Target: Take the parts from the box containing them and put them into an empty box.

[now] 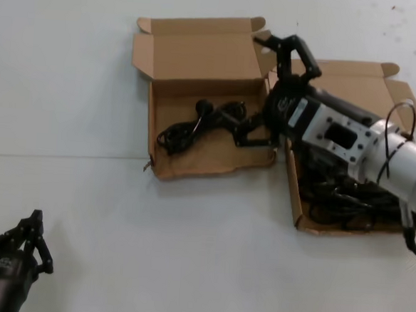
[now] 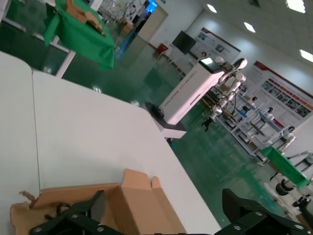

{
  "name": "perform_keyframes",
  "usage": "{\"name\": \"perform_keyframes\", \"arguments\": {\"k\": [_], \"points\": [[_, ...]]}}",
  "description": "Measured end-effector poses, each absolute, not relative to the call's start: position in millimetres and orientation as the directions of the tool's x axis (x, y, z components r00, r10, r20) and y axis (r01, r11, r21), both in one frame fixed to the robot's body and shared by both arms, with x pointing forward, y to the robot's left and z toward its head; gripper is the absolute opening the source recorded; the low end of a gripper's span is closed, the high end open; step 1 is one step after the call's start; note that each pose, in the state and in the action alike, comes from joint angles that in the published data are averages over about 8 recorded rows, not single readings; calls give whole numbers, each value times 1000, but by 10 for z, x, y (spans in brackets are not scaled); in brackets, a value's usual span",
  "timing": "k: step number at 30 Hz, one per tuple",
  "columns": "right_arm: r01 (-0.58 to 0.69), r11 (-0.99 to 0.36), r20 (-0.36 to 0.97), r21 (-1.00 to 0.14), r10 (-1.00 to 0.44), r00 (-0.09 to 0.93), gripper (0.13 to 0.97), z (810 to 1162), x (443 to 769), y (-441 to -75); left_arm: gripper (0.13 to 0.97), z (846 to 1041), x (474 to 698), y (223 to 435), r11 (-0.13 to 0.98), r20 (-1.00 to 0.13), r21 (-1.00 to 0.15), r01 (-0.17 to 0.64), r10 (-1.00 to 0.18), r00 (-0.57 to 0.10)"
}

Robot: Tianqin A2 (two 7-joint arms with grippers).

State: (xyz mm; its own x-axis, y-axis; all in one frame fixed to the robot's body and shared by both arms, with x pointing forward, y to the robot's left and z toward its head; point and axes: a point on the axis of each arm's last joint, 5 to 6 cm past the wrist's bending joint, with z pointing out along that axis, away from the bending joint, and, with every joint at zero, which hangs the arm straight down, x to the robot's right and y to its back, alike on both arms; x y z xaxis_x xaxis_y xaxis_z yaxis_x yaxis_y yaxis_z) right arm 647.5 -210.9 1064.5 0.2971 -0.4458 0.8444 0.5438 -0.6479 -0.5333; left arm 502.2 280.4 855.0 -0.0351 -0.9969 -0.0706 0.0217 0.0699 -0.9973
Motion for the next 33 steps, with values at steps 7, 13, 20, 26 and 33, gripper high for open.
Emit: {"name": "perform_keyframes", "arguments": {"k": [7,13,20,26,33], "points": [[549,-633,835,-546,-458,304,881,10569,6409,-2119,159,8550,5022,2804,70,-71,-997,22,-997,-35],[539,-625,822,-565,-485,300,905,10483,6383,-2143,177,8550,5022,2804,70,-71,-997,22,-997,-35],[516,-607,790,-605,-540,291,959,10303,6321,-2194,236,8550,5022,2804,70,-71,-997,22,-997,-35],[489,-588,754,-644,-593,281,963,10127,6251,-2246,309,8550,5022,2804,70,-71,-997,22,-997,-35],[454,-564,709,-690,-653,267,966,9924,6157,-2308,426,8550,5022,2804,70,-71,-997,22,-997,-35]]}}
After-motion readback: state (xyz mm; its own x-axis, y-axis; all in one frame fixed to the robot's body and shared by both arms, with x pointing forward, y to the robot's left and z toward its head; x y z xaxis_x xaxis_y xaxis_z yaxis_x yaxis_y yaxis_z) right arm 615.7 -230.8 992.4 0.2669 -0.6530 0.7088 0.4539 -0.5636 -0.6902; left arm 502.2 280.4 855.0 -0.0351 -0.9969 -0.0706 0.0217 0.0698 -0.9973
